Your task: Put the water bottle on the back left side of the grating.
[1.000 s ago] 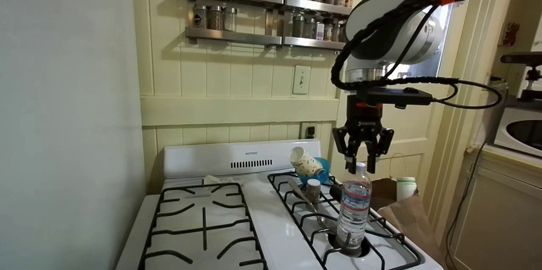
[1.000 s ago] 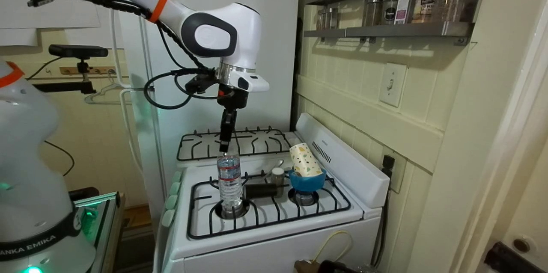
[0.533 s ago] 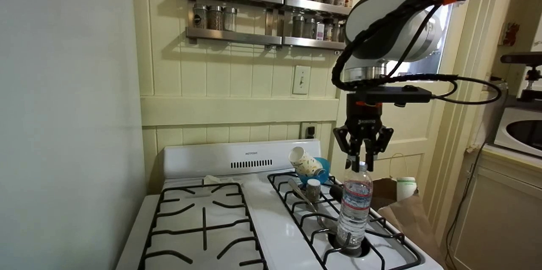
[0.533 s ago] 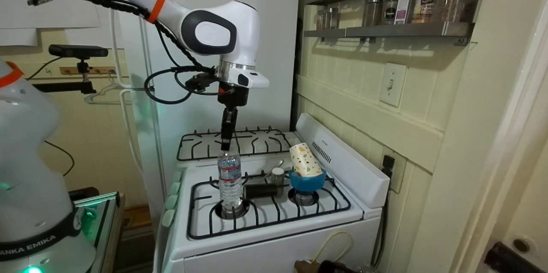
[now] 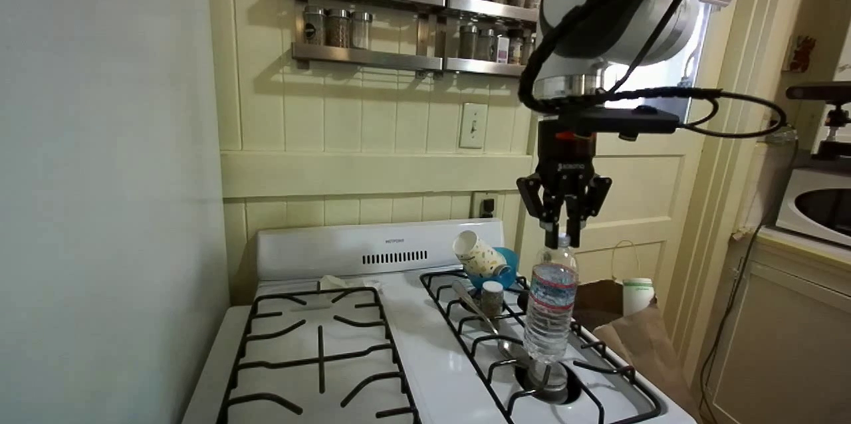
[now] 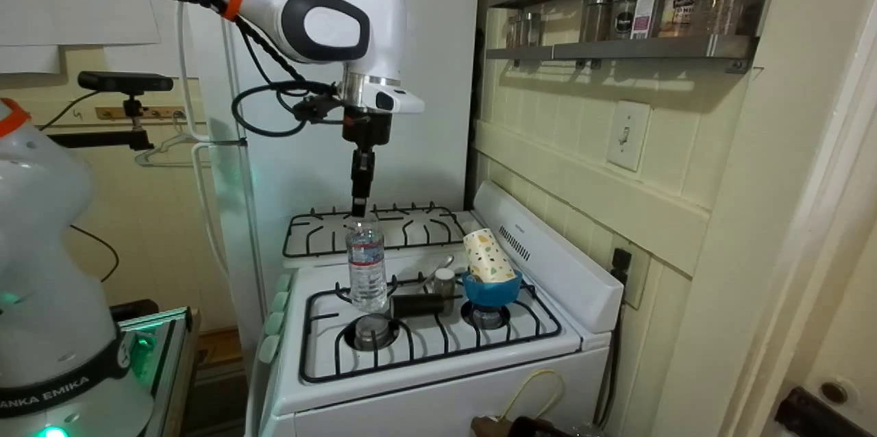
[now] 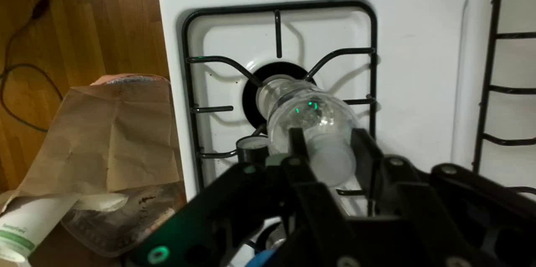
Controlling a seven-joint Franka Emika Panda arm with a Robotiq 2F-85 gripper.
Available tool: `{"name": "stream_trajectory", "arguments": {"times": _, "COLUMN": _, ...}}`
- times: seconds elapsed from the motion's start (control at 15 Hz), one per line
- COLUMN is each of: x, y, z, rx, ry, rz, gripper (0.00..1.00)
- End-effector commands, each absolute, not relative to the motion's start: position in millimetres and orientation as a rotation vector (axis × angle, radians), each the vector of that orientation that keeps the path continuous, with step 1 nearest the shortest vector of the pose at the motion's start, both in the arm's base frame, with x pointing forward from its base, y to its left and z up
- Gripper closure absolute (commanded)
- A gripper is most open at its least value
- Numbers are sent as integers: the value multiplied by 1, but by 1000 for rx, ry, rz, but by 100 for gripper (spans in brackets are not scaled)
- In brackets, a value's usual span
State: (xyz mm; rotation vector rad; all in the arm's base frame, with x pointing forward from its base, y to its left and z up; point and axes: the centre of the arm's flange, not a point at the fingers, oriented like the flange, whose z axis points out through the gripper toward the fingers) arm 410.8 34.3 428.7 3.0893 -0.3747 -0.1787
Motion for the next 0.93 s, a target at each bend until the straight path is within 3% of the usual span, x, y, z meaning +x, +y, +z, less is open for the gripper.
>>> {"name": "stream_trajectory", "arguments": {"times": 0.0, "x": 401, "y": 56, "z": 502, "rx": 3155, "ry": -222, "rz": -95, "gripper": 92}}
{"name": "stream_trajectory", "arguments": {"times": 0.4, "x": 454, "y": 105, "z": 562, "rx": 3359, "ry": 155, "rz": 9, "gripper": 92}}
{"name": "stream_trajectory", "arguments": {"times": 0.47, "x": 424, "y": 94, "z": 548, "rx": 3299, "ry": 37, "rz": 82, "gripper": 68}}
{"name": "stream_trajectory", "arguments": {"times": 0.87, "x": 449, "y": 106, "z": 546, "rx": 3333, "ry": 129, "rz": 43, "gripper": 68}}
